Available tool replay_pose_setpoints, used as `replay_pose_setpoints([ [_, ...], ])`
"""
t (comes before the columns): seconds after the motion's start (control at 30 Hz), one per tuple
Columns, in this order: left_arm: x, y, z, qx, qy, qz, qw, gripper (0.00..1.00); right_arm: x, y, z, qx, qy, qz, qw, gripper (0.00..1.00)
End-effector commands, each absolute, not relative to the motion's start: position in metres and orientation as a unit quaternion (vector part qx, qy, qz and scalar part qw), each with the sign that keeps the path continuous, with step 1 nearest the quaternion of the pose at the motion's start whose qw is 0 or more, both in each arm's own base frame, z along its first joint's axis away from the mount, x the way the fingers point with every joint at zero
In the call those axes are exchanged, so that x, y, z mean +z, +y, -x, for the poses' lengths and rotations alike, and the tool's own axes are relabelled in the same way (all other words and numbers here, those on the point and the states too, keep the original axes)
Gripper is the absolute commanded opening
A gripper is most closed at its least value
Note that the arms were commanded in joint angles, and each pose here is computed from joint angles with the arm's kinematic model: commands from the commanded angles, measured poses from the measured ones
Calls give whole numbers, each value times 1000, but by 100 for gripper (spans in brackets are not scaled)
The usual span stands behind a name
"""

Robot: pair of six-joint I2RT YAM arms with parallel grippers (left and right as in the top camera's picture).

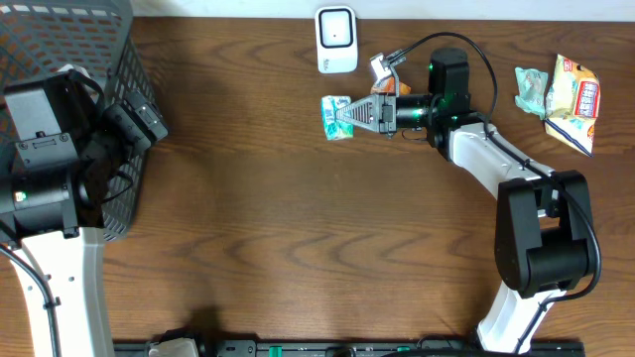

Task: Scan the item barcode
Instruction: 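Lift the tissue pack and rotate it with the right gripper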

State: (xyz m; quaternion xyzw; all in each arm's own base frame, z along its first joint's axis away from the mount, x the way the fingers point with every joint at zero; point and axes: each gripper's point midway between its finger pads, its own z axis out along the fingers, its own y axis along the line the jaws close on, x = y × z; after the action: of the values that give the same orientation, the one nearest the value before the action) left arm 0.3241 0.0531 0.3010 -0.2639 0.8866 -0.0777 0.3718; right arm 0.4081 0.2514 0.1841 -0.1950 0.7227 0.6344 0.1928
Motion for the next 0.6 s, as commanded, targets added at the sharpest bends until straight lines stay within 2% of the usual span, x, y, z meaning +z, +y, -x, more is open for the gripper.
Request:
replay_pose_setpoints([
  [0.0,301,56,-323,-70,888,262,372,98,201,250,-411,618,702,246,254,1],
  [0.27,301,56,-323,-70,888,262,372,98,227,252,-387,630,606,380,304,1],
  [0.57,301,56,-323,-70,888,262,372,98,226,252,-390,635,621,357,289,1],
])
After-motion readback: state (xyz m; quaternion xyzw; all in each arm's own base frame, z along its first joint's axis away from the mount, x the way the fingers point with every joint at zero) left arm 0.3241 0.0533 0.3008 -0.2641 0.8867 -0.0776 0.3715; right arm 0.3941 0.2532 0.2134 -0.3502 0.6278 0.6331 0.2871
